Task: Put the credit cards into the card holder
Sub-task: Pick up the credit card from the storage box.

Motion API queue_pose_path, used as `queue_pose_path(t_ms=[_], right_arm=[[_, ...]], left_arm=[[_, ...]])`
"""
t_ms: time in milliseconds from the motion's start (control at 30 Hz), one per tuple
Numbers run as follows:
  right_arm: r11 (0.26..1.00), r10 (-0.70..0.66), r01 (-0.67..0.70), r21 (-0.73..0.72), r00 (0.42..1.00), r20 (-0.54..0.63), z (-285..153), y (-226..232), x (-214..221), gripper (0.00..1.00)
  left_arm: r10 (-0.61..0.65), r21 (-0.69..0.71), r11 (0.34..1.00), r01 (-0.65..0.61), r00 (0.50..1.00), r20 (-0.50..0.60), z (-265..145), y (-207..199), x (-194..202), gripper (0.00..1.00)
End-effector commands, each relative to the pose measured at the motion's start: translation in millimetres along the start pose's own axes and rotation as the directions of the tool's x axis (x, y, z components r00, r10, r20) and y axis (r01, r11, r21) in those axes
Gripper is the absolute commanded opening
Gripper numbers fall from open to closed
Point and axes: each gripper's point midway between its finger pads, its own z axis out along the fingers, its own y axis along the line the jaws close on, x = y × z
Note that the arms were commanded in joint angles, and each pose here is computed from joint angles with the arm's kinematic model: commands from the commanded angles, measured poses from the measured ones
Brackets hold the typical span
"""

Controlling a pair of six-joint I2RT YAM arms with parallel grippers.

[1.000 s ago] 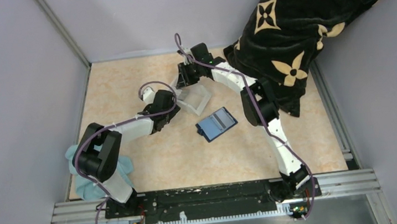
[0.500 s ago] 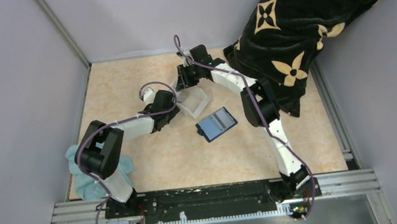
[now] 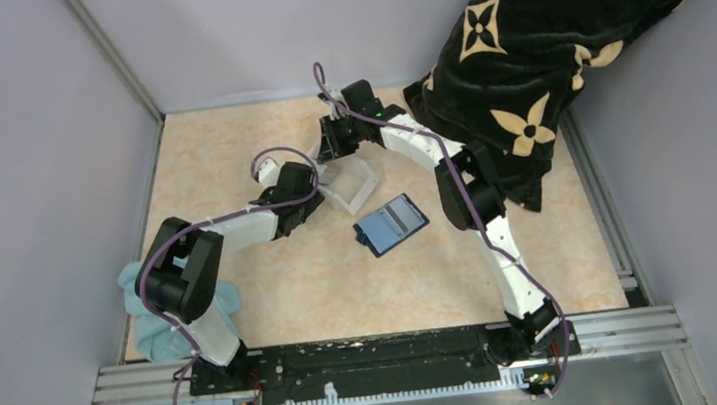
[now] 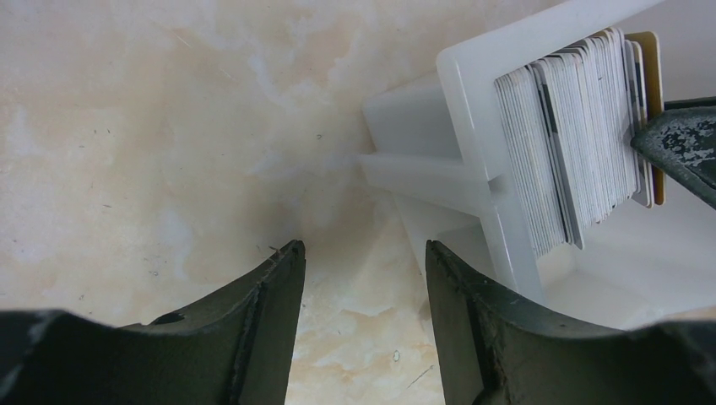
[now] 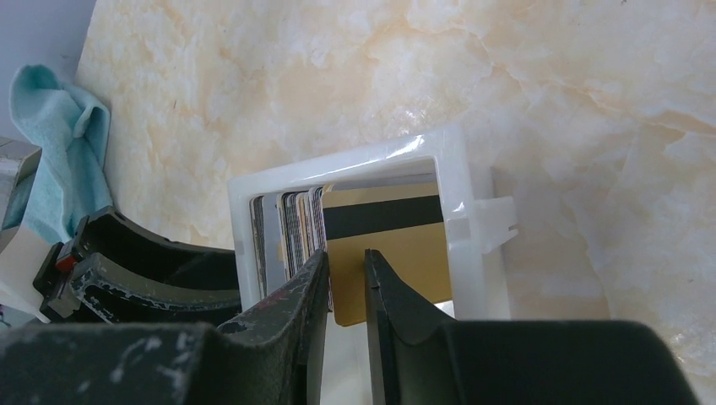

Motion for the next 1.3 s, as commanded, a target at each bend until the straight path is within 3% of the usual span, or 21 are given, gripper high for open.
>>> queue_pose_path(t_ms=[0,900,1267], right_arm=[[0.996,-0.052,0.056,-0.067,0.997,0.049,-22.9,50.3,-24.4,0.21],[0.996,-0.069,0.073,-0.054,0.995,0.068,-37.2,62.8,-33.5,0.11],[0.99,-0.1,0.093,0.104,0.993,0.061,-40.2,38.5,-31.5,0.0]], left_arm=[[-0.006,0.012,1.0,0.006,1.0,-0.008,4.0,-5.3,-1.8,0.62],[-0.013,0.016,1.0,0.013,1.0,-0.012,1.4,-5.2,-2.5,0.61],[-0.015,0.017,1.0,0.015,1.0,-0.006,-1.7,-4.9,-4.8,0.62]])
